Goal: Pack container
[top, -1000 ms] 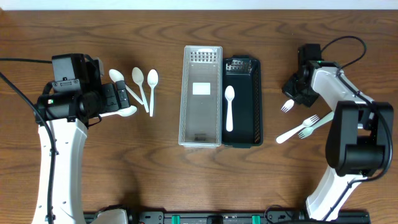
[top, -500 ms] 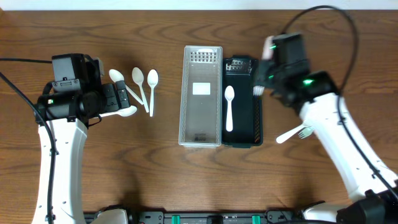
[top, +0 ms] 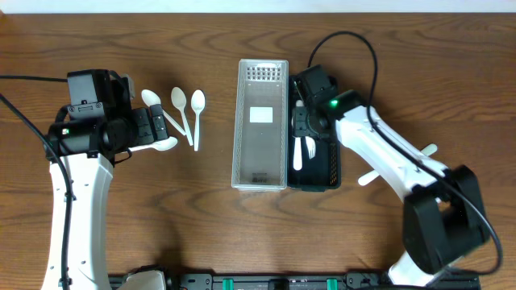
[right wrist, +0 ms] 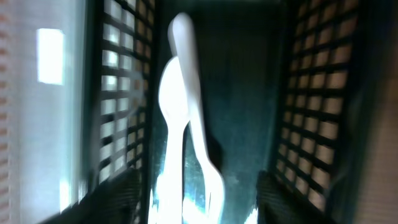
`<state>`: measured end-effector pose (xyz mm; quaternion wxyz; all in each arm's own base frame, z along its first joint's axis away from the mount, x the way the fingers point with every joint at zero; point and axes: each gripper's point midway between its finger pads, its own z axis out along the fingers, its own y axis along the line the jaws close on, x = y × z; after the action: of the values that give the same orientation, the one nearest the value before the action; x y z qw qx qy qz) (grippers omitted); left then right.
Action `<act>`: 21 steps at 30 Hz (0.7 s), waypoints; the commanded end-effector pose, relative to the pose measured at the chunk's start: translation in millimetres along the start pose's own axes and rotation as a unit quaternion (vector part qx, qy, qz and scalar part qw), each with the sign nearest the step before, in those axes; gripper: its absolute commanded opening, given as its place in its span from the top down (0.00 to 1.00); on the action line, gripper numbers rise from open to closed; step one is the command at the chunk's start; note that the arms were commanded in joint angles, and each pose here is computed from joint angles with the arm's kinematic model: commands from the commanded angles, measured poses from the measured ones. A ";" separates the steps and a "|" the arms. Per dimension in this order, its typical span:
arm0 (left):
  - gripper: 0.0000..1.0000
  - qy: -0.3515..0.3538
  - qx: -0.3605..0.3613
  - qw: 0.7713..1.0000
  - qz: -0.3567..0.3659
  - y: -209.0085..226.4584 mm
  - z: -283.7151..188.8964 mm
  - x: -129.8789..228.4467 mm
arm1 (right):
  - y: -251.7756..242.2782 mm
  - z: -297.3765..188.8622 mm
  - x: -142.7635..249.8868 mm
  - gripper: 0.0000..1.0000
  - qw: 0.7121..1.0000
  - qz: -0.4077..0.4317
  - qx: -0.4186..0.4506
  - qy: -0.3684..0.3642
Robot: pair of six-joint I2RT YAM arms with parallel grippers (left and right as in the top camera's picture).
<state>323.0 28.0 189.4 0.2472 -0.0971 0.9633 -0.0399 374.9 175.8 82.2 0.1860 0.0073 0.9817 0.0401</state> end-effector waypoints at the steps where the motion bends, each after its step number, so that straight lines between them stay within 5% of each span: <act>1: 0.02 -0.005 -0.007 1.000 0.007 3.0 -2.3 -5.5 | -15.2 -63.7 -37.4 0.25 0.995 0.007 0.008 -0.098; 5: 0.02 -0.005 -0.007 1.000 0.007 3.0 -2.3 -5.5 | -79.7 -114.8 -48.8 0.18 0.979 0.111 0.075 -0.154; 10: 0.02 -0.005 -0.007 1.000 0.007 3.0 -2.3 -5.5 | -179.5 -140.5 -18.2 0.18 0.950 0.246 0.156 -0.114; 15: 0.02 -0.005 -0.007 1.000 0.007 3.0 -2.3 -5.5 | -249.5 -128.7 29.8 0.19 0.921 0.329 0.206 -0.026; 21: 0.02 -0.005 -0.007 1.000 0.007 3.0 -2.3 -5.4 | -267.4 -82.2 70.7 0.29 0.916 0.360 0.174 0.038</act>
<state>323.0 28.0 189.3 0.2470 -0.0971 0.9633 -0.0399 289.4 -102.6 137.1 0.1551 0.3937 0.9010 -0.0958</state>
